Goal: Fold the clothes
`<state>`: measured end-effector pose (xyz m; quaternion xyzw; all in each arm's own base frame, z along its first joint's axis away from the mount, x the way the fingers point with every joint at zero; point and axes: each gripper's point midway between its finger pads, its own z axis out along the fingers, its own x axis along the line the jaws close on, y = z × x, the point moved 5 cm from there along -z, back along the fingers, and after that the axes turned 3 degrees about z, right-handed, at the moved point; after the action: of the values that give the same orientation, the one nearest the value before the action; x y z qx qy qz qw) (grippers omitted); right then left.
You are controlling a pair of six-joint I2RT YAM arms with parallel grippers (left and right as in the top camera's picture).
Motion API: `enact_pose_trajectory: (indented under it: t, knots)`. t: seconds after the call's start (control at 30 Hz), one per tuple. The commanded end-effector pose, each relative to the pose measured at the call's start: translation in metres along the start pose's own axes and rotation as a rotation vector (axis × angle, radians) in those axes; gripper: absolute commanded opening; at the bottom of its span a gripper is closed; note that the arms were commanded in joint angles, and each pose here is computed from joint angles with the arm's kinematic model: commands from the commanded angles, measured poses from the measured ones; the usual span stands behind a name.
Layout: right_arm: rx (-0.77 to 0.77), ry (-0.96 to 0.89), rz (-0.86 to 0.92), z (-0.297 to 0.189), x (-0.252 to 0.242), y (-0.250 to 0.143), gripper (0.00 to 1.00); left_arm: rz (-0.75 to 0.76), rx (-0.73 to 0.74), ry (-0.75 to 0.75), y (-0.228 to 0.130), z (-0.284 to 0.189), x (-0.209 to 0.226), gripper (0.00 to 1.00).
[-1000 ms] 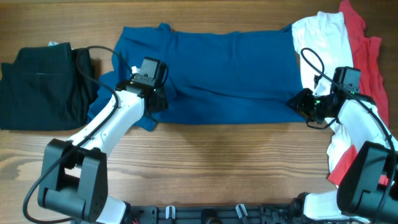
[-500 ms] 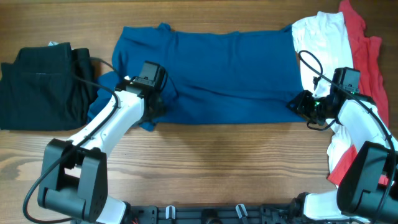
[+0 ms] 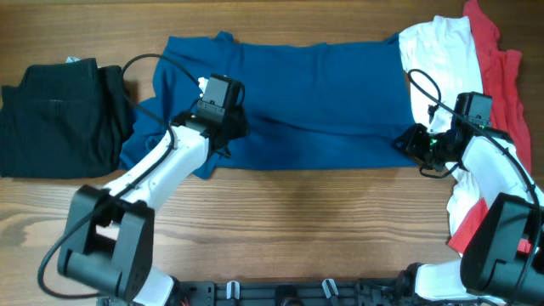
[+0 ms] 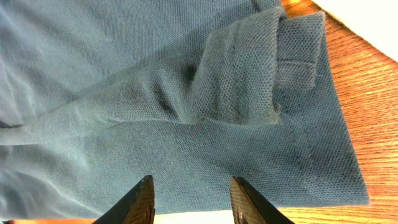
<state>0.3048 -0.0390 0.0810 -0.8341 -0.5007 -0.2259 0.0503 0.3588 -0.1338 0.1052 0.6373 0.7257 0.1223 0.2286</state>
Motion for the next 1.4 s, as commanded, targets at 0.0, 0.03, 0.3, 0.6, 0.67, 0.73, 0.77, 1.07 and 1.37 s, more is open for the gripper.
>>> enact_pose_trajectory:
  t: [0.0, 0.03, 0.3, 0.6, 0.67, 0.73, 0.77, 1.07, 1.37]
  knots:
    - [0.009, -0.012, -0.019, 0.004, -0.002, 0.000, 0.40, 0.025, 0.051, 0.010, -0.012, 0.027, -0.001, 0.38]
    - [0.009, -0.012, -0.019, 0.004, -0.002, 0.000, 0.40, 0.026, 0.053, 0.011, -0.013, 0.032, -0.001, 0.39]
    - [0.012, -0.013, -0.018, 0.004, -0.002, -0.001, 0.40, 0.010, 0.037, 0.076, -0.014, 0.046, 0.008, 0.39]
    - [0.012, -0.013, -0.018, 0.004, -0.002, -0.001, 0.40, 0.008, 0.016, 0.064, -0.010, 0.046, 0.005, 0.07]
    - [0.013, -0.013, -0.018, 0.004, -0.002, -0.001, 0.40, 0.008, 0.016, 0.064, -0.010, 0.046, 0.005, 0.06]
    - [0.014, -0.014, -0.017, 0.004, -0.002, -0.001, 0.40, 0.008, 0.016, 0.064, -0.010, 0.046, 0.005, 0.06]
    - [0.015, -0.014, -0.017, 0.004, -0.002, -0.001, 0.40, 0.008, 0.017, 0.064, -0.010, 0.046, 0.005, 0.05]
    - [0.014, -0.013, -0.018, 0.004, -0.002, -0.001, 0.40, 0.003, -0.035, 0.036, 0.007, 0.030, -0.003, 0.04]
    - [0.014, -0.014, -0.018, 0.004, -0.002, -0.001, 0.40, -0.047, -0.219, -0.037, 0.063, -0.009, -0.012, 0.04]
